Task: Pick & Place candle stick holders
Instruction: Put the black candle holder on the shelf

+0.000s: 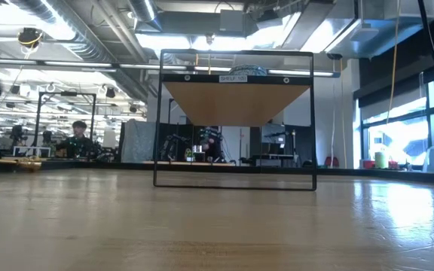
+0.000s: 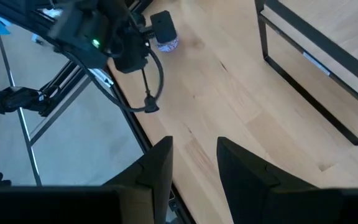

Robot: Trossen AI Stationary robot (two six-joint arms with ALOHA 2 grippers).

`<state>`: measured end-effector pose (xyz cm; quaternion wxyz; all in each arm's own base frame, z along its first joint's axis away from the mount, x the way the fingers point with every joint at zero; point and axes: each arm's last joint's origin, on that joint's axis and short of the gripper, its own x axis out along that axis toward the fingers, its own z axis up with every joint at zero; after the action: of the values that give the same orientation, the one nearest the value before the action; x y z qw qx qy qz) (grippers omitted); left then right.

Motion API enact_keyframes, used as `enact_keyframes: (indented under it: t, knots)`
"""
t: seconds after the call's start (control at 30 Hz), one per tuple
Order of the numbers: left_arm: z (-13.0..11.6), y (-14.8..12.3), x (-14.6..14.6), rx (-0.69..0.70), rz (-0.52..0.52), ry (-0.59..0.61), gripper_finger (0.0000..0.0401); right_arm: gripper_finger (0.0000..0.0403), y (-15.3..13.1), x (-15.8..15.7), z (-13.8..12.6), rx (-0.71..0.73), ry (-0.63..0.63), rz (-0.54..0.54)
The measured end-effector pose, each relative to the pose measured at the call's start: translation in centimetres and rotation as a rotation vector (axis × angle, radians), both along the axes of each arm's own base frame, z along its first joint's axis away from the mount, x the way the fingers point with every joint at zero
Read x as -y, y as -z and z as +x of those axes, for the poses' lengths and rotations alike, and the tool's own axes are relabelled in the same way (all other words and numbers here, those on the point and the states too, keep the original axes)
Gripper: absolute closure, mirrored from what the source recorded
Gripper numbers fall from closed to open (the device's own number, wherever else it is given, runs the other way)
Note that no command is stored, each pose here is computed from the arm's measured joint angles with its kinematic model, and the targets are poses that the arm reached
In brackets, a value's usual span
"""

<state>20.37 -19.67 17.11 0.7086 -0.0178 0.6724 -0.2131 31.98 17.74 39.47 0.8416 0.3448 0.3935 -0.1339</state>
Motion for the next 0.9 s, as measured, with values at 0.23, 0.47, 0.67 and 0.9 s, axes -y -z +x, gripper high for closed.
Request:
enact_keyframes:
  t: [0.23,0.47,0.67,0.9]
  knots:
    - [-0.1,-5.7,-4.0,0.236,0.009,-0.235,0.0389,0.0274,0.0,0.3,0.1,0.004,0.015,-0.008]
    - [-1.5,-12.3,-10.0,0.605,-0.030,-0.612,0.0389,0.0274,-0.1,0.4,0.2,0.031,0.054,-0.053]
    - [-3.5,-17.2,-13.6,1.002,-0.092,-0.873,0.0389,0.0274,-0.4,0.5,0.5,0.106,0.116,-0.115]
    - [-2.8,-20.9,-14.9,1.359,-0.171,-0.919,0.0389,0.0274,-2.4,0.3,1.8,0.377,0.183,-0.281]
